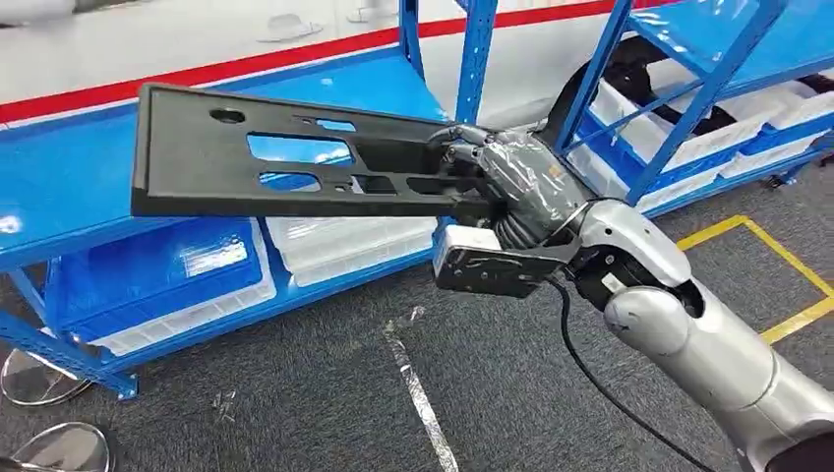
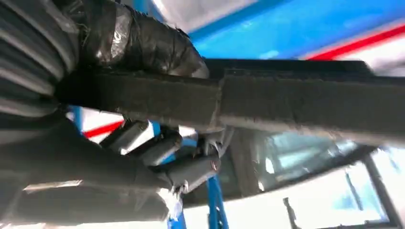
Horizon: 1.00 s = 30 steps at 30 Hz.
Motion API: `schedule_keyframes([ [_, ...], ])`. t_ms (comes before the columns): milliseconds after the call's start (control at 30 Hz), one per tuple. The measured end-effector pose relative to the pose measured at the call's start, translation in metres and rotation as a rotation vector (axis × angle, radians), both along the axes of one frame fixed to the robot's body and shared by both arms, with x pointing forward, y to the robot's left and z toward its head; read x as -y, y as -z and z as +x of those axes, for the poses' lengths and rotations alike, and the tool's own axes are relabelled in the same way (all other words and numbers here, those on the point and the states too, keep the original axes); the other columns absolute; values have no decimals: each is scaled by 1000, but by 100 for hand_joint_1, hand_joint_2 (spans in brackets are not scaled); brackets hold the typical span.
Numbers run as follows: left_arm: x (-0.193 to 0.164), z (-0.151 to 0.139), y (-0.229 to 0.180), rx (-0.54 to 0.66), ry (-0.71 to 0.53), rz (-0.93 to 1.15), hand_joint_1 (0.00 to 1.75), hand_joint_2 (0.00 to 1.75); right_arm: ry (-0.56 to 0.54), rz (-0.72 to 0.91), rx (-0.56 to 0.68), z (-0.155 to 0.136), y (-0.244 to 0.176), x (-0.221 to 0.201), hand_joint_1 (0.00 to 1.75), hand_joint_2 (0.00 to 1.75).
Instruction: Take the parts from the cabinet and place them on the table.
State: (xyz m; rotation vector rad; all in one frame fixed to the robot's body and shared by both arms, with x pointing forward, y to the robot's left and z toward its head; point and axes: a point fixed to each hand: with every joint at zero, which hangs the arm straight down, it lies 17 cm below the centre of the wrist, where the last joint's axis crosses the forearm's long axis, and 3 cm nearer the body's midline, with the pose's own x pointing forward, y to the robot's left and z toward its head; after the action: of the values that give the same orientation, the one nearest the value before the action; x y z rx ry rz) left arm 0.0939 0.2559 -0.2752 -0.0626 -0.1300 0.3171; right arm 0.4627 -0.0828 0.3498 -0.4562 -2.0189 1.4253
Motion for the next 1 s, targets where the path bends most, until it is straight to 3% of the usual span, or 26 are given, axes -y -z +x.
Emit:
schedule_keyframes([
  [533, 0, 3, -1, 7, -2, -2, 0, 175, 37, -13, 17, 4, 0, 3, 175, 175],
  [767, 0, 12, -3, 84, -27, 1, 0, 175, 62, -18, 3, 4, 6, 5, 175, 175],
  [1000, -6, 14, -3, 83, -17, 17, 0, 175, 80, -27, 11, 3, 8, 7, 175, 175],
])
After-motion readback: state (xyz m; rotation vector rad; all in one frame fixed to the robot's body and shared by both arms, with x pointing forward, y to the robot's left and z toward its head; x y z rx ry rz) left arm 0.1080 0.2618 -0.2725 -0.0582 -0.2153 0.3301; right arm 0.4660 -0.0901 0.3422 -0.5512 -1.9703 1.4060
